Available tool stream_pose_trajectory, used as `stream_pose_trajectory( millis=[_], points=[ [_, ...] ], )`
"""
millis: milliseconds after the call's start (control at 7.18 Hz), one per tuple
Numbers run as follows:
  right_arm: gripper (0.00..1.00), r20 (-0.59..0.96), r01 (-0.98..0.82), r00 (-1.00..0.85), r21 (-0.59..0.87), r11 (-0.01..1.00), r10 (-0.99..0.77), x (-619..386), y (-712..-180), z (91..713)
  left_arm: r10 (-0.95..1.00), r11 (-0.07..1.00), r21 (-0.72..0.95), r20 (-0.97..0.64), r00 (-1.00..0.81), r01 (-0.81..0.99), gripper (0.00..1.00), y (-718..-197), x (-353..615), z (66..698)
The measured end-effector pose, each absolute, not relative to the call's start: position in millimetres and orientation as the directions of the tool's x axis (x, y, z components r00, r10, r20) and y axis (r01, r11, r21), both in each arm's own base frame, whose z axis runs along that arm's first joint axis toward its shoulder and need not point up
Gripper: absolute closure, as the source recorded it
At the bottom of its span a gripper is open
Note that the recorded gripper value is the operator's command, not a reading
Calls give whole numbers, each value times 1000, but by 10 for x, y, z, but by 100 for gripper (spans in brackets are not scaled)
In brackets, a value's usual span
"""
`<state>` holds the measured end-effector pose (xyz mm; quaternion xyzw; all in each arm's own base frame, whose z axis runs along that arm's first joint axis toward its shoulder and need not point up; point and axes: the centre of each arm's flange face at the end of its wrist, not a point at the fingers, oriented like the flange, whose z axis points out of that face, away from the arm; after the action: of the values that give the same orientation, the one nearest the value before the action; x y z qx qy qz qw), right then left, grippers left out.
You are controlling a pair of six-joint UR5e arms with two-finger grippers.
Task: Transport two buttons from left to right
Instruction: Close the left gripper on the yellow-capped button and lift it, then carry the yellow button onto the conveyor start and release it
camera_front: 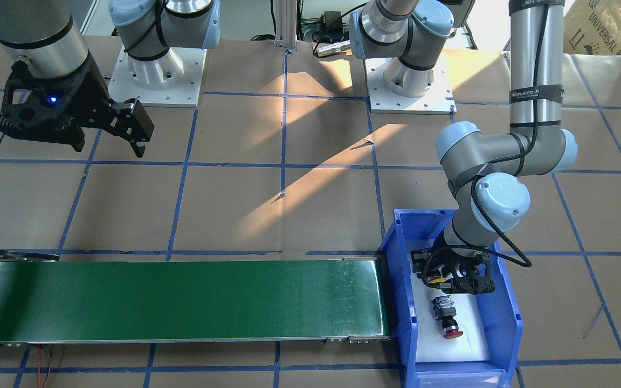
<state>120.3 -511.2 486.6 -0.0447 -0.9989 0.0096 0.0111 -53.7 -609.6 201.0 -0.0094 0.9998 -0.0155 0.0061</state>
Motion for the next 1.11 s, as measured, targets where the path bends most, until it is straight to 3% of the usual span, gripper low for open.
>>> stream_pose_trajectory(
  millis=[418,835,1114],
  points=[
    [0,22,95,-995,-25,995,95,1202,-5126,4854,-24,999,-32,-39,-999,-23,79,-6118,-458,2235],
    [0,20,92,-995,-45,995,93,1202,-5146,4860,-14,1000,-16,-33,-999,-13,79,-6299,-530,3323],
    [0,20,87,-996,-46,995,88,1202,-5147,4860,5,1000,-23,8,-1000,5,79,-6471,-1106,3668]
  ],
)
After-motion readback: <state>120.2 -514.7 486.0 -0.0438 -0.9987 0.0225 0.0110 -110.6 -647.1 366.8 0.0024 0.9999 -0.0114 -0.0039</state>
